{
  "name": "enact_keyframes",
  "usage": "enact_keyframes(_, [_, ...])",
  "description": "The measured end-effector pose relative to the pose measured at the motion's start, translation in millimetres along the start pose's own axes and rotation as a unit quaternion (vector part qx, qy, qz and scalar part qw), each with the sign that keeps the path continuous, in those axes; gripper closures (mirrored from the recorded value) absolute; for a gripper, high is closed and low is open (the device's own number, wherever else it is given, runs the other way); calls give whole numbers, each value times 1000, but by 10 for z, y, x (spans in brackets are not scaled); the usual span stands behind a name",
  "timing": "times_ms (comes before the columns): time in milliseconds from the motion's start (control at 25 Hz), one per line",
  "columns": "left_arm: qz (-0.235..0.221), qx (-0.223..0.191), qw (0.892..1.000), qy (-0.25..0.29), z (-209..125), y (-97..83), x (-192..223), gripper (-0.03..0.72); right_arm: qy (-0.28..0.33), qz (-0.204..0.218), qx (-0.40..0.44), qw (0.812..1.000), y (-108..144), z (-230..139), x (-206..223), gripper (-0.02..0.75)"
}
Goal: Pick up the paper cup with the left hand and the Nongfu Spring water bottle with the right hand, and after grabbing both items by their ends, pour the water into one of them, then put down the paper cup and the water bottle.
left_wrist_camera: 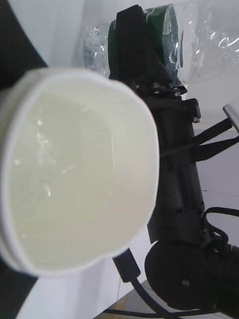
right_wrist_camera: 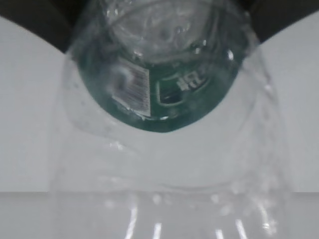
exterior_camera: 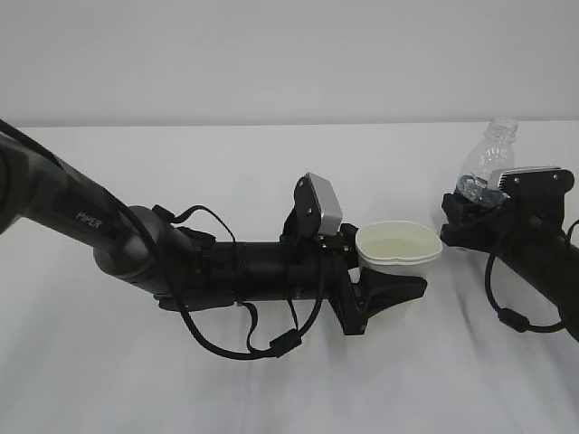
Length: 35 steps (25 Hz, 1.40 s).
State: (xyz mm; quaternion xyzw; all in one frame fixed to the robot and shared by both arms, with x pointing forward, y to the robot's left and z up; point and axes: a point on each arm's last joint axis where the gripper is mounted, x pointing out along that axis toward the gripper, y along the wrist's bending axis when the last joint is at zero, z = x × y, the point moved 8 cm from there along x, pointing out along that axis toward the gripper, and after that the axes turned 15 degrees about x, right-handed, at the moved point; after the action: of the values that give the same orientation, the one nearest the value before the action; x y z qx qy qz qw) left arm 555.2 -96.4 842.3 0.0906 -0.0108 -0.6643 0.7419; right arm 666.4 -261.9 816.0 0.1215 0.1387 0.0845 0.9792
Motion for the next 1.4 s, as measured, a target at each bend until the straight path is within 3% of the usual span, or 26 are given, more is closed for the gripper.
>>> enact_keyframes(160, [0, 0, 1000, 0, 0, 0, 0, 258, -1, 0, 1, 1000, 1, 2, 0, 202])
enact_keyframes(320, [0, 0, 1000, 0, 0, 0, 0, 258, -1, -1, 3, 1000, -2, 3, 0, 137])
enact_keyframes(640, [0, 0, 1000, 0, 0, 0, 0, 258, 11, -4, 5, 1000, -1, -59, -89, 128])
enact_keyframes(840, [3, 0, 1000, 0, -6, 28, -18, 258, 4, -2, 4, 1000, 66, 84, -265, 129])
enact_keyframes(1400, [55, -11, 998, 3, -67, 394, -245, 258, -24, 9, -4, 1000, 321, 449, -1051, 132])
